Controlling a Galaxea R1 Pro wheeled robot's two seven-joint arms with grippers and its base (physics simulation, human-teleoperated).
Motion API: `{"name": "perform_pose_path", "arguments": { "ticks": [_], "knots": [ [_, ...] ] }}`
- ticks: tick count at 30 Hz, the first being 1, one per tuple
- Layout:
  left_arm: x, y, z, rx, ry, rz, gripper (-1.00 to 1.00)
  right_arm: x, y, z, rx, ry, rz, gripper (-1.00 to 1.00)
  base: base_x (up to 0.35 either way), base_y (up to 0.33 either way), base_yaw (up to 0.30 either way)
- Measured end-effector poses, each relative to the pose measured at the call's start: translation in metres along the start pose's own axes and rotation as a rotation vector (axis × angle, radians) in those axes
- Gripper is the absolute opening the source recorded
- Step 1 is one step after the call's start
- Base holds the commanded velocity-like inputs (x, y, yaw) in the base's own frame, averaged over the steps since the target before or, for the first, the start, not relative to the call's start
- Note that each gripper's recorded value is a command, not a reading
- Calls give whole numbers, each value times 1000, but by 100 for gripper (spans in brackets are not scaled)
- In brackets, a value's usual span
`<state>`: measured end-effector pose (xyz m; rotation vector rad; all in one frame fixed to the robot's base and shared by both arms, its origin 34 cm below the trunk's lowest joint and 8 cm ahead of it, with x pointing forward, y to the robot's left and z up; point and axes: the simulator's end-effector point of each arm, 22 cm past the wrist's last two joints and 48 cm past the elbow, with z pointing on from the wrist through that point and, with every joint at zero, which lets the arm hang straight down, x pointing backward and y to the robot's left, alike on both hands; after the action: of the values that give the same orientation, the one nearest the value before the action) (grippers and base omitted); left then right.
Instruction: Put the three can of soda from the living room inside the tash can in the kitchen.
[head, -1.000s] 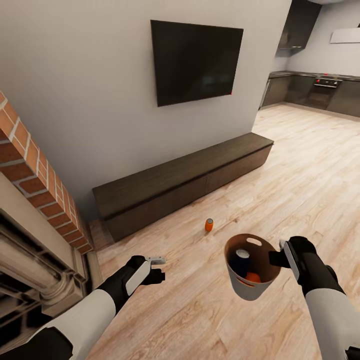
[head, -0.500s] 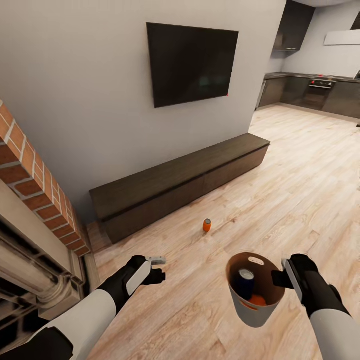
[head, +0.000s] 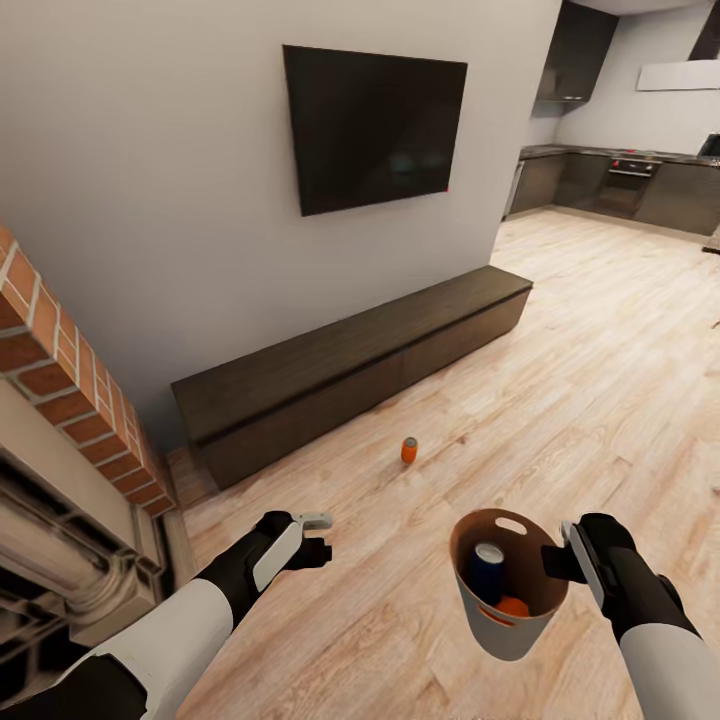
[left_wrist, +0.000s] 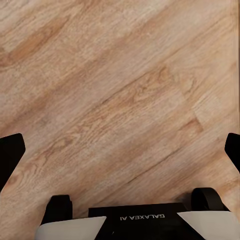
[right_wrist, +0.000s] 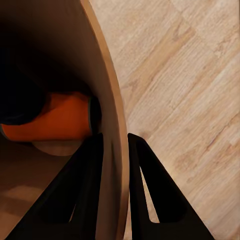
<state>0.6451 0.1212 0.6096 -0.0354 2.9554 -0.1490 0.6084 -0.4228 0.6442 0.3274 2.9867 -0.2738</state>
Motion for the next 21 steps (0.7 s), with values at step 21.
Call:
{"name": "perform_pose_path", "arguments": {
  "ticks": [21],
  "knots": [
    [0,0,0,-1,1,1,100,12,-13,14,10,8,23,-100,0,0,-290]
  ]
}}
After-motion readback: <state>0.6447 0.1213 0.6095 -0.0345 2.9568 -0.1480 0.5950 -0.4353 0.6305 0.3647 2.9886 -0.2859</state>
